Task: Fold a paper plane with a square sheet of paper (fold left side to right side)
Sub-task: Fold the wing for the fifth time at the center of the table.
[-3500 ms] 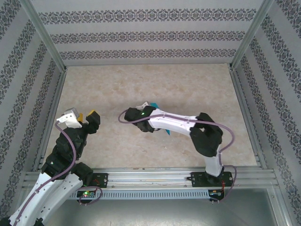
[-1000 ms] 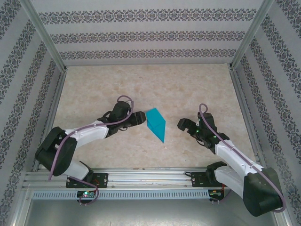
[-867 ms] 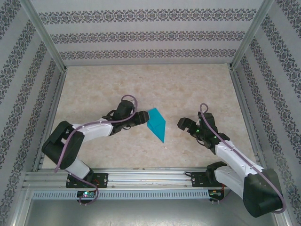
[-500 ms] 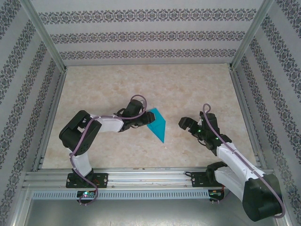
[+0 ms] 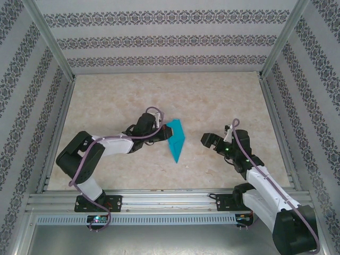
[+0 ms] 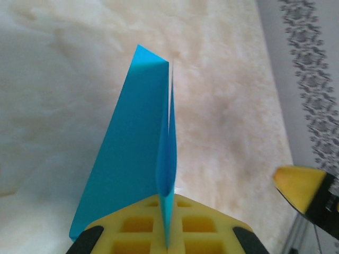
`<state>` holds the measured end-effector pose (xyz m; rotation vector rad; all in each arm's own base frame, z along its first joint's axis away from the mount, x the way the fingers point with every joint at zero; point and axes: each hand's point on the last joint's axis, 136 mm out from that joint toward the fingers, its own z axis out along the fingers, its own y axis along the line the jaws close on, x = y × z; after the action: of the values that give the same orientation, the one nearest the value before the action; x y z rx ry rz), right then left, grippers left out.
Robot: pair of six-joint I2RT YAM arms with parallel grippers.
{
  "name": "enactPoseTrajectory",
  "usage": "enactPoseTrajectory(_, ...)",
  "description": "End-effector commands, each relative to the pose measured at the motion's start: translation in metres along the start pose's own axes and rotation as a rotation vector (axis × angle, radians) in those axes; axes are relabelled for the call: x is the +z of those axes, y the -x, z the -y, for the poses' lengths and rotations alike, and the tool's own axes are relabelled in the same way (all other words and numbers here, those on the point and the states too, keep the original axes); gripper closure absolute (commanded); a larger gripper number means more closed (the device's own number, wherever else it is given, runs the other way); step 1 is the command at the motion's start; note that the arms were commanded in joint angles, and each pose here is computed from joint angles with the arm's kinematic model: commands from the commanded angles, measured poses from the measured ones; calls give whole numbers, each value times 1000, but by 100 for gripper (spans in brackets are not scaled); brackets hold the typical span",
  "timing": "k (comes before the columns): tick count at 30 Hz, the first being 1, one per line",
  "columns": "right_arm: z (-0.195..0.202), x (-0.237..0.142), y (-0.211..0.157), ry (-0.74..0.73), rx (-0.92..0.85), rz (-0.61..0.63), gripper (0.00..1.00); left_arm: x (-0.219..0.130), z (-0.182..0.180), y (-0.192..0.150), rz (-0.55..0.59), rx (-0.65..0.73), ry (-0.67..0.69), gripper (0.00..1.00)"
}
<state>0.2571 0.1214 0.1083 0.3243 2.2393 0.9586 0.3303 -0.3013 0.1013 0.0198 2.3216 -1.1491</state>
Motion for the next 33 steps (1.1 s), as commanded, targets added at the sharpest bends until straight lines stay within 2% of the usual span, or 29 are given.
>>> enactPoseTrajectory(1, -37, -5, 8, 202, -86, 18, 2, -24, 31, 14, 54, 135, -154, 100)
enactPoseTrajectory(6, -64, -12, 9, 329, -169, -16, 2, -57, 61, 11, 41, 252, -295, 100)
enactPoseTrajectory(11, -96, -18, 6, 485, -219, -117, 2, -82, 83, 0, 12, 359, -376, 100)
enactPoseTrajectory(20, -138, -11, -18, 635, -318, -284, 2, -101, 99, -13, 0, 392, -480, 100)
enactPoseTrajectory(23, -150, -5, -24, 657, -334, -323, 8, -101, 98, -14, -2, 388, -483, 100)
enactPoseTrajectory(25, -157, -2, -25, 670, -337, -345, 17, -99, 94, -15, -2, 383, -466, 100)
enactPoseTrajectory(33, -162, 11, -20, 654, -326, -373, 42, -93, 78, -18, -14, 373, -395, 100)
